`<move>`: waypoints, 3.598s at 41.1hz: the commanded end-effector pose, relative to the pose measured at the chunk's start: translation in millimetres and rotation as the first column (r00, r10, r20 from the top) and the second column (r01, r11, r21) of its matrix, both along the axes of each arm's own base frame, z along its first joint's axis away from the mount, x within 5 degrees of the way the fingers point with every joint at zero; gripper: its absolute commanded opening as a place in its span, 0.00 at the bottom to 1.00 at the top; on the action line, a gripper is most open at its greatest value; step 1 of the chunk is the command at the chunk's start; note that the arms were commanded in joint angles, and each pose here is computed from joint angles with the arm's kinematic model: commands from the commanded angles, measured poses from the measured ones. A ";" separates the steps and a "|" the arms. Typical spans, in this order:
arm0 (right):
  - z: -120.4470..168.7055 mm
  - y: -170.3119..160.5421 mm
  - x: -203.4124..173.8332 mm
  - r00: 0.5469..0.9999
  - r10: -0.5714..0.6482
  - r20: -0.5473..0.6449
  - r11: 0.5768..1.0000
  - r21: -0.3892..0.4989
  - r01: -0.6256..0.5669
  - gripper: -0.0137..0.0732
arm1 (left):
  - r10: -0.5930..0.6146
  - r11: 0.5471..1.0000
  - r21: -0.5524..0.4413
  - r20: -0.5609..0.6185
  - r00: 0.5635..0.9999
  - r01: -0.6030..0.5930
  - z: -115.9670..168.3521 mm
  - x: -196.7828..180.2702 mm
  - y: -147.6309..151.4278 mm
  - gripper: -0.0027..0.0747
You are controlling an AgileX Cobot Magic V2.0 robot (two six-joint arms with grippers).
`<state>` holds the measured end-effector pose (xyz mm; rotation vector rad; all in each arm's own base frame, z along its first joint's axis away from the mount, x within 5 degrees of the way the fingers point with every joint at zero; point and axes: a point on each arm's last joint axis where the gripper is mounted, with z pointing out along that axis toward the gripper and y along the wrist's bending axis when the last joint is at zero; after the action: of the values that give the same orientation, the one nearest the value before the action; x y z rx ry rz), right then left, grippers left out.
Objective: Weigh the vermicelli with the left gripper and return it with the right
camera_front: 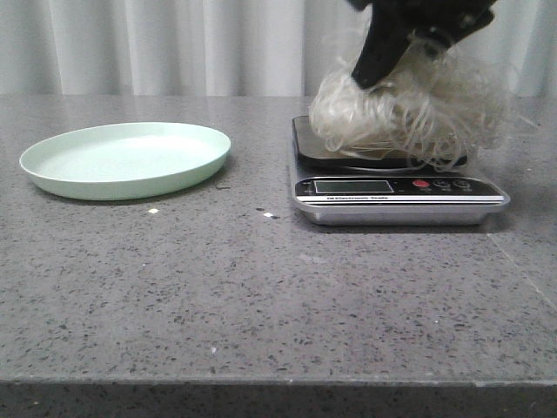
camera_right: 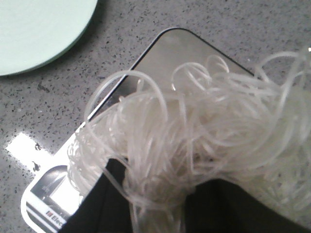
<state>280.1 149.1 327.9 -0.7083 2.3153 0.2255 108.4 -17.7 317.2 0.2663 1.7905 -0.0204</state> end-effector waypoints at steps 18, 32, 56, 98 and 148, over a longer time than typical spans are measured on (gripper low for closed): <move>145.3 -6.1 -20.1 0.934 -0.036 0.355 0.966 0.251 -0.058 0.33 | 0.002 1.000 -0.031 0.097 0.995 0.001 15.6 1.0 -0.4 0.21; 157.9 54.8 -11.3 0.915 0.100 0.390 0.915 0.326 -0.239 0.33 | 0.002 1.000 -0.031 0.097 0.995 0.001 15.6 1.0 -0.4 0.21; 54.1 169.2 38.9 0.935 0.246 0.254 0.910 0.273 -0.313 0.33 | 0.002 0.999 -0.034 0.092 0.996 0.002 15.3 0.9 -0.5 0.21; 2.9 188.0 59.5 0.951 0.253 0.177 0.927 0.236 -0.291 0.52 | 0.001 0.999 -0.034 0.084 0.996 0.001 14.5 0.8 -0.5 0.21; 107.3 87.4 46.7 0.953 0.114 0.280 0.941 0.278 -0.194 0.65 | 0.001 0.999 -0.034 0.088 0.996 0.002 14.9 0.8 -0.5 0.21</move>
<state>338.3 256.5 387.9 -0.7859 2.0678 0.5067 108.2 -17.7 316.7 0.2671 1.7961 -0.0203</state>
